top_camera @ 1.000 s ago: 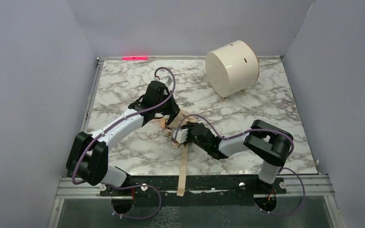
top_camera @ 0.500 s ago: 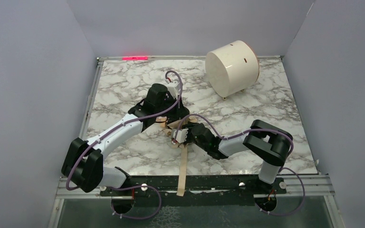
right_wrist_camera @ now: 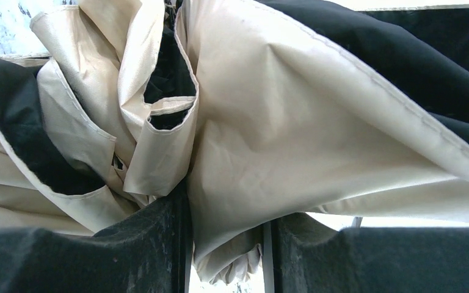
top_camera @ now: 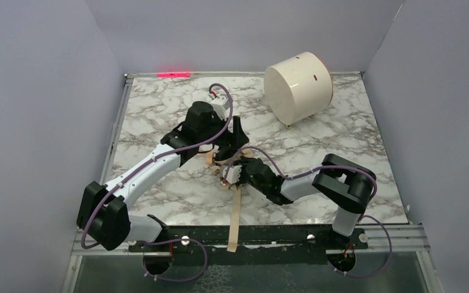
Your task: Put away the umbrella
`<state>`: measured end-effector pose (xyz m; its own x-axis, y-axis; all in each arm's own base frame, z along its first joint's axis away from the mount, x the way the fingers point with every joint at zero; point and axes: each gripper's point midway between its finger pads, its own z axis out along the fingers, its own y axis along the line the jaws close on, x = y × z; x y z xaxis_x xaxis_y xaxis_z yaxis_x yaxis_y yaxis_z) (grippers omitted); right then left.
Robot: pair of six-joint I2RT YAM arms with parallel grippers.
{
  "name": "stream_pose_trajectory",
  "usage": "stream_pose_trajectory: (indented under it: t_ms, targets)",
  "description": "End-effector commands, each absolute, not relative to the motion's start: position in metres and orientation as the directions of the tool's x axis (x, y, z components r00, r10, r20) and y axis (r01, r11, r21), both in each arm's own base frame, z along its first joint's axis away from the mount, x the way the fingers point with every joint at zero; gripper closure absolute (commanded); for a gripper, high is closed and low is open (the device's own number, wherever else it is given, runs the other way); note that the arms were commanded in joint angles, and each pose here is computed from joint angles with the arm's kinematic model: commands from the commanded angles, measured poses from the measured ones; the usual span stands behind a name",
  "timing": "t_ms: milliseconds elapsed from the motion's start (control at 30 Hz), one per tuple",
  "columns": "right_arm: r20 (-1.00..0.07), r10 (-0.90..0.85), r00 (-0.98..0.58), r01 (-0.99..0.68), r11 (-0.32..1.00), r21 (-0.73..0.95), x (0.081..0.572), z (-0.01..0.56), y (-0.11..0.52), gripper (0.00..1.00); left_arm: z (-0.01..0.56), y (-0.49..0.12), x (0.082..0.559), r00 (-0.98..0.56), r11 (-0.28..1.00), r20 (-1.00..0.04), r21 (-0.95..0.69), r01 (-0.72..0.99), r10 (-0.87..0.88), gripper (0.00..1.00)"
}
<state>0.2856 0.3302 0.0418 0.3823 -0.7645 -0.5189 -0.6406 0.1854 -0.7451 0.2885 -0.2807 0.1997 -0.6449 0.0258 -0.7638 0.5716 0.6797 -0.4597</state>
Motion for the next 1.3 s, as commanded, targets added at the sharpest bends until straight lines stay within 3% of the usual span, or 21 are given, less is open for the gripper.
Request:
stream_pose_trajectory:
  t_ms: [0,367,533,833,1267]
  targets:
    - [-0.383,-0.872,0.304,-0.761,0.02,-0.649,0.254,-0.032,0.288,0.82,0.239,-0.273,0.306,-0.578,0.721,-0.814,-0.432,0.543,-0.052,0.15]
    - [-0.386,-0.871,0.305,-0.759,0.023,-0.651,0.255,-0.029,0.291,0.82,0.186,-0.272,0.324,-0.73,0.824,-0.682,-0.392,0.409,0.038,0.18]
    - [-0.389,-0.869,0.305,-0.759,0.024,-0.651,0.255,-0.029,0.294,0.82,0.185,-0.259,0.328,-0.737,0.871,-0.676,-0.345,0.35,0.028,0.2]
    - [-0.385,-0.872,0.302,-0.763,0.02,-0.646,0.253,-0.032,0.293,0.82,0.22,-0.223,0.335,-0.648,0.927,-0.743,-0.342,0.153,-0.167,0.21]
    - [-0.381,-0.873,0.304,-0.767,0.012,-0.641,0.249,-0.035,0.295,0.83,0.199,-0.239,0.324,-0.688,0.826,-0.608,-0.563,0.022,-0.396,0.21]
